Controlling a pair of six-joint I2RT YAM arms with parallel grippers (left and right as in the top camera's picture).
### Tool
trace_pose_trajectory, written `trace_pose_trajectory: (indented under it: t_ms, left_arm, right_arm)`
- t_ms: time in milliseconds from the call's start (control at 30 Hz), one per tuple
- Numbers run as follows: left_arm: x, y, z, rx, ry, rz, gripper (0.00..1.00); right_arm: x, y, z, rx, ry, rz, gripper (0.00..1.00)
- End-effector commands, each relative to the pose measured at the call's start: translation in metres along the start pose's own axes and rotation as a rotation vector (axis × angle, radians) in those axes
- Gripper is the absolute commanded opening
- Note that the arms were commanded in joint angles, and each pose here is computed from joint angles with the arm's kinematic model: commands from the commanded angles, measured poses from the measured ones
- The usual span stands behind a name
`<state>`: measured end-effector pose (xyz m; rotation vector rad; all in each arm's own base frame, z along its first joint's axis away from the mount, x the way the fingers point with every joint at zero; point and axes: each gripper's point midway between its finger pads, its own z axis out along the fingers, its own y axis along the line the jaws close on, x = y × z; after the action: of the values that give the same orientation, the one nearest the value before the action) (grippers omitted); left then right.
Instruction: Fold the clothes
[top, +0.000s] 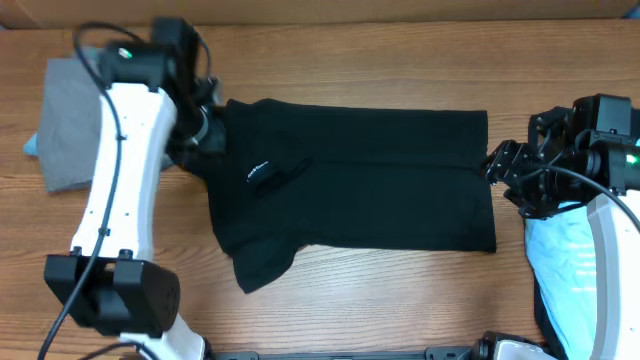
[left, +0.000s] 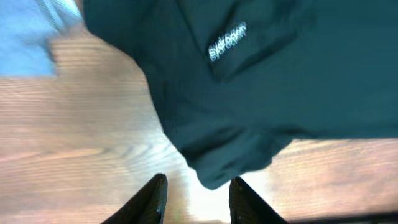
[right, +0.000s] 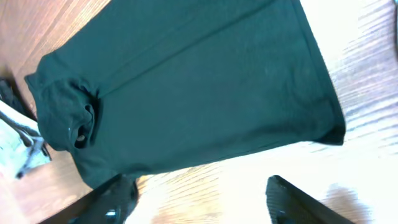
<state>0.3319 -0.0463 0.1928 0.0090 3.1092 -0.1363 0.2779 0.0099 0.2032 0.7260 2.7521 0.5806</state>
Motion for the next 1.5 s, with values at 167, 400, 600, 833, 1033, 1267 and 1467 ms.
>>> trace_pose_trajectory:
  t_ms: [167, 400, 600, 833, 1033, 1267, 1467]
  left_arm:
    - [0.105, -0.011, 0.076, 0.009, 0.188, -0.154, 0.44]
    - [0.169, -0.031, 0.142, 0.176, 0.349, -0.222, 0.37]
    - [0.199, -0.022, 0.178, 0.148, 0.384, -0.264, 0.37]
    - [0.194, -0.007, 0.193, 0.065, 0.321, -0.326, 0.4]
    - [0.184, -0.008, 0.192, 0.07, 0.292, -0.359, 0.4]
    - [0.169, -0.012, 0.186, 0.085, 0.253, -0.359, 0.38]
    - [0.159, 0.003, 0.185, 0.001, 0.204, -0.353, 0.42]
  right_arm:
    - [0.023, -0.029, 0.035, 0.047, 0.086, 0.077, 0.85]
    - [0.037, -0.081, 0.073, 0.072, 0.11, 0.291, 0.86]
    - [0.041, -0.105, 0.081, 0.07, 0.104, 0.378, 0.81]
    - [0.037, -0.106, 0.082, 0.066, 0.088, 0.372, 0.82]
    - [0.033, -0.105, 0.082, 0.061, 0.074, 0.365, 0.82]
    - [0.033, -0.105, 0.082, 0.06, 0.072, 0.364, 0.82]
    - [0.033, -0.105, 0.082, 0.06, 0.071, 0.364, 0.82]
